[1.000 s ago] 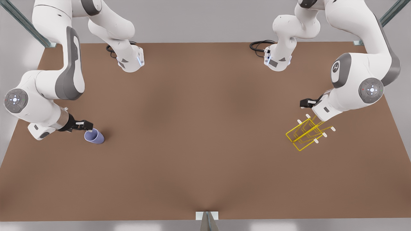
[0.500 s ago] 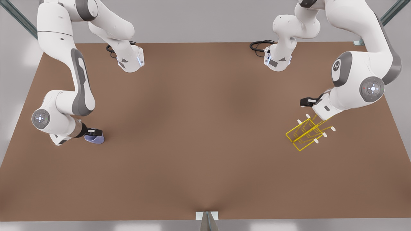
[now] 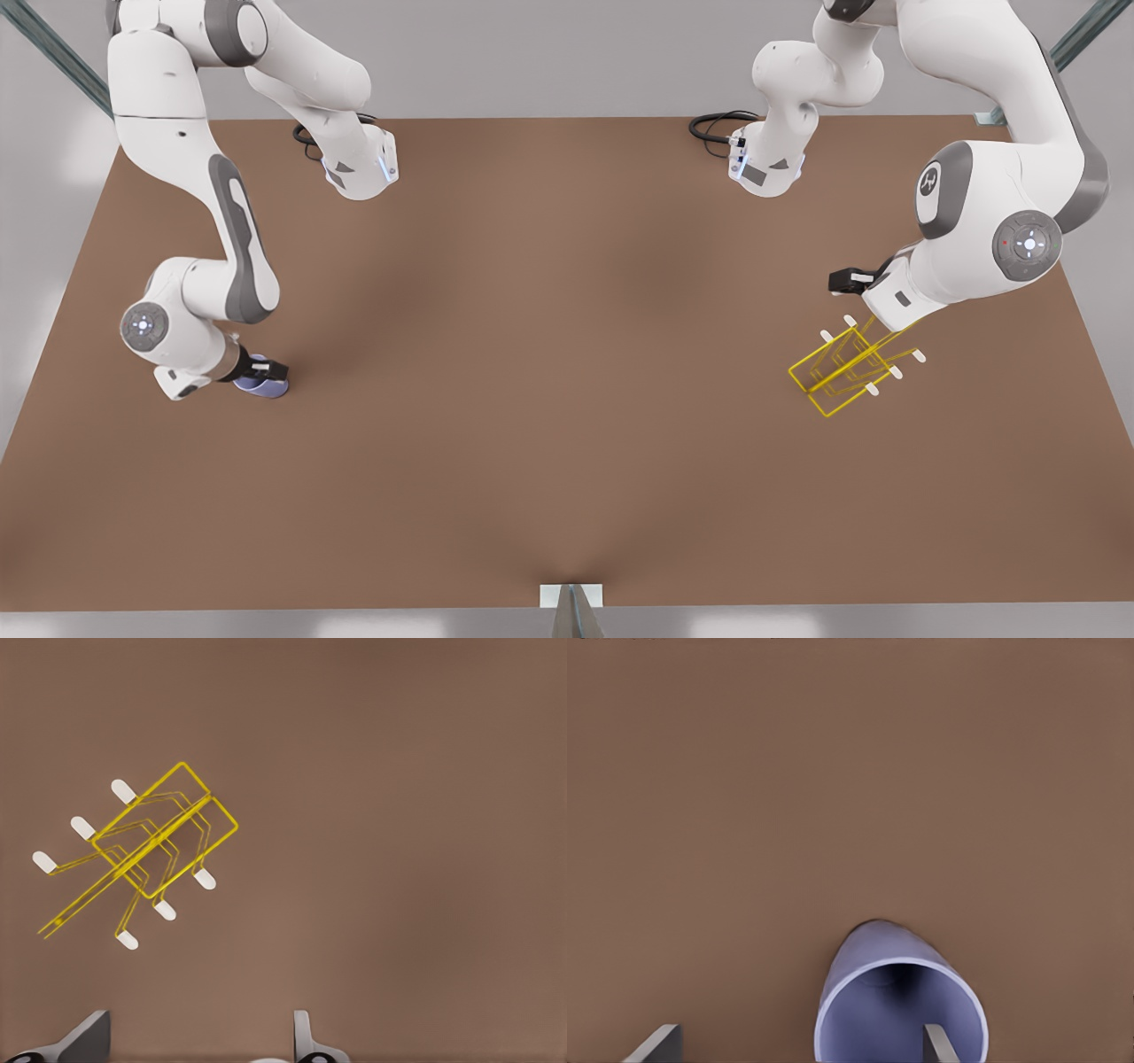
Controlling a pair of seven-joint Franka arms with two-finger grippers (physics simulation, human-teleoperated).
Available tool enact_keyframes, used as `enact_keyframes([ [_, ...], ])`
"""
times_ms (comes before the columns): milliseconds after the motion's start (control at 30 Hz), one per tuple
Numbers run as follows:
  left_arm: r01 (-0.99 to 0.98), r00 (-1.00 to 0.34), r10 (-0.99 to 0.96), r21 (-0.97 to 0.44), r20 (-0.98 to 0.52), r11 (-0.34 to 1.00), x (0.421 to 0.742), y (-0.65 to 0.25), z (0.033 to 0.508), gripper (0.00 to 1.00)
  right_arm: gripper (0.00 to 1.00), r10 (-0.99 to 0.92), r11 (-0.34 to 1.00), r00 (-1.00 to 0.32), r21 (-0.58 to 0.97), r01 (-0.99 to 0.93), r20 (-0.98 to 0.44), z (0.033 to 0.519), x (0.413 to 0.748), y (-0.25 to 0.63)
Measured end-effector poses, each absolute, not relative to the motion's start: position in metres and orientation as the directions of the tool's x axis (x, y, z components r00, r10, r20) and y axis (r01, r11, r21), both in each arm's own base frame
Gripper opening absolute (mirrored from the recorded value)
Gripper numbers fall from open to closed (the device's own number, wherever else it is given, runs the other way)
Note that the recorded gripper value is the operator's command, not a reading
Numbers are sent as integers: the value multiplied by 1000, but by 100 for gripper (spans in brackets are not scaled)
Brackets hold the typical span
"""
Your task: Place the cup on the cup holder
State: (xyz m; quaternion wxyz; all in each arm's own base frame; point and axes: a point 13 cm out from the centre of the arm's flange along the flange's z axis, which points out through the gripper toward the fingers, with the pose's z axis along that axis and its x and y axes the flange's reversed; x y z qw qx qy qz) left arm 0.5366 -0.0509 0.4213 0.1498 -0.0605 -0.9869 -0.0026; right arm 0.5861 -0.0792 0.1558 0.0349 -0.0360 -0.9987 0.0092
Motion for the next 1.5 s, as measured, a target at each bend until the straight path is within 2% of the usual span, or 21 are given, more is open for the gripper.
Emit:
enact_keyframes([
  [433,121,-940,118,-10,320,993,534,-51,414,100,100,57,998,-994,-33,54,93,123,585,-85],
  [467,121,-939,118,-10,322,993,533,-51,414,100,90,62,998,-993,-34,59,100,119,583,-88],
  [500,122,-939,119,-11,322,992,533,-51,415,100,84,66,997,-992,-35,63,106,114,582,-91],
  [533,123,-939,120,-11,322,992,532,-52,416,100,60,68,997,-992,-35,65,108,111,583,-92],
  [567,123,-939,120,-12,322,992,532,-52,417,100,44,69,997,-992,-34,66,109,109,585,-93],
  [600,123,-939,121,-12,323,992,531,-52,417,100,33,68,997,-992,-34,65,110,107,586,-94],
  [667,123,-938,121,-13,326,992,530,-52,417,100,21,62,998,-992,-27,59,109,106,588,-93],
  [967,124,-935,122,-14,333,992,529,-52,417,100,21,26,998,-995,-60,21,94,118,593,-96],
  [1100,128,-934,126,-17,335,992,529,-55,416,100,21,-10,998,-998,-54,-13,55,152,605,-63],
  [1167,138,-932,135,-17,336,990,528,-61,416,100,21,-35,999,-999,-13,-35,39,170,612,-19],
  [1300,140,-931,137,-17,339,990,527,-63,416,100,21,-13,977,-999,212,-5,33,206,621,112],
  [1500,139,-929,134,-11,344,990,526,-62,415,100,21,-27,825,-996,565,24,81,268,621,363],
])
